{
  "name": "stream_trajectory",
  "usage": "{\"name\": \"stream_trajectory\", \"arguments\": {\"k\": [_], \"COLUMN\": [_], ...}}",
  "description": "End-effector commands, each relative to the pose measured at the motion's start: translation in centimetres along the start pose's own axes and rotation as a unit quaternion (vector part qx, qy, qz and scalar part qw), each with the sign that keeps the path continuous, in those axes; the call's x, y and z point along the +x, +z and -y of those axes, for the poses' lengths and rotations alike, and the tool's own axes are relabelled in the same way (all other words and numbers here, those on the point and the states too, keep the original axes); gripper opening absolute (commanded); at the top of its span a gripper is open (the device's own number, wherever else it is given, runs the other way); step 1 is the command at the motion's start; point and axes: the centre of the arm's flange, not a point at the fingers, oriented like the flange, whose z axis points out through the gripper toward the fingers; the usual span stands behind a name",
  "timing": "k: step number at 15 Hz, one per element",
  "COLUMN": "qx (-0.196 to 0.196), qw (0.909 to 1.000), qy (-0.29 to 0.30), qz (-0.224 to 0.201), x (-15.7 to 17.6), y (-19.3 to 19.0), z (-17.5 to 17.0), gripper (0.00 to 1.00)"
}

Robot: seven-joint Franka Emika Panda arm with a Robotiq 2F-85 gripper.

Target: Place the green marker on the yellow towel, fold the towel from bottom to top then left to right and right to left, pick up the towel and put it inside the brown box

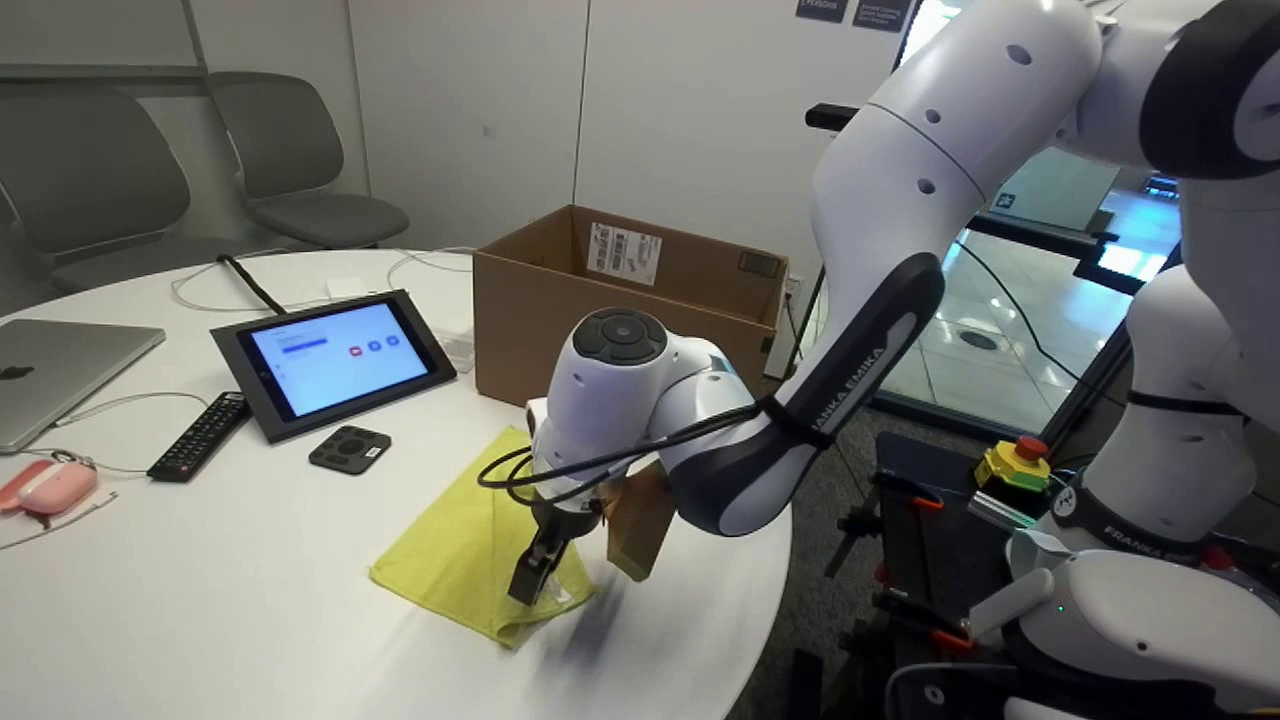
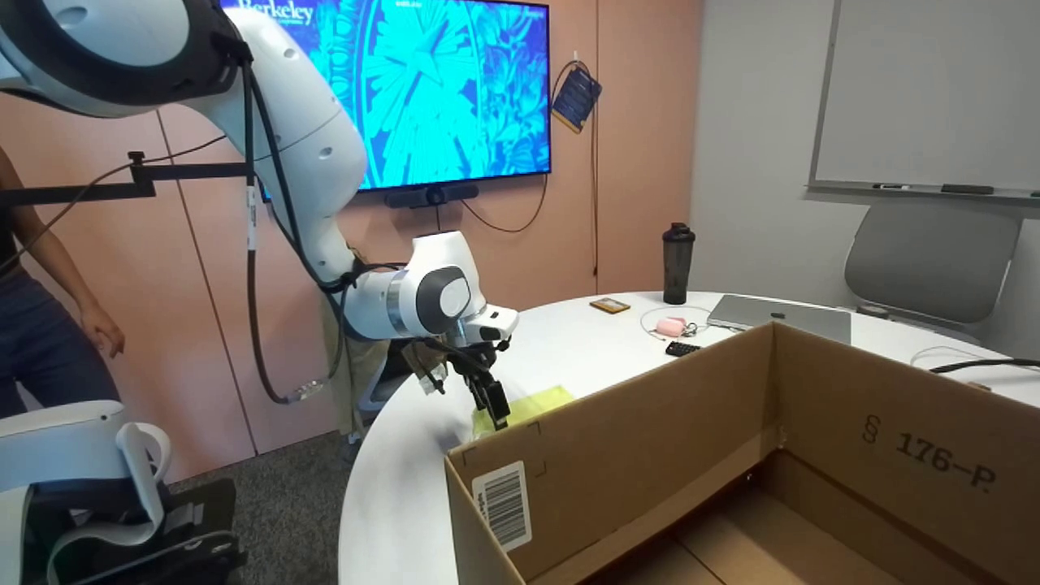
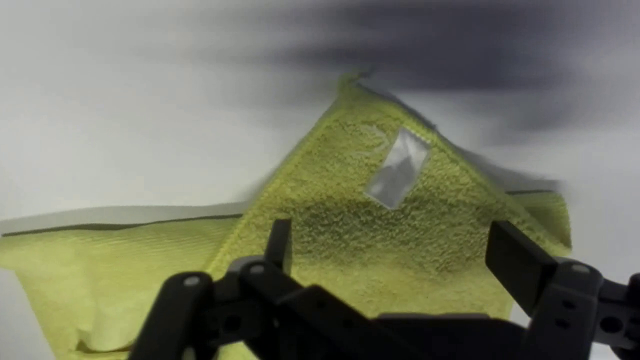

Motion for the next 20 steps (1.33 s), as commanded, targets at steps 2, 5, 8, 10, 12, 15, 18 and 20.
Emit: {"name": "stream_trajectory", "arguments": {"k": [2,5,8,10,12,15,18,20], "qx": [0.033,0.041,0.030,0.025,0.026,0.023,0.027,0.031], "qw": [0.9918,0.9783,0.9740,0.9733,0.9721,0.9693,0.9655,0.9622], "qy": [-0.123,-0.200,-0.219,-0.221,-0.224,-0.232,-0.245,-0.257], "qz": [0.015,0.035,0.048,0.057,0.066,0.077,0.084,0.085], "x": [-0.9,-1.4,-1.6,-1.5,-1.5,-1.6,-1.7,-1.5], "y": [0.0,0.7,1.5,1.9,2.4,3.0,3.4,3.6], "z": [0.9,0.8,0.0,-0.5,-0.9,-0.9,-0.6,-0.3], "gripper": [1.00,1.00,1.00,1.00,1.00,1.00,1.00,1.00]}}
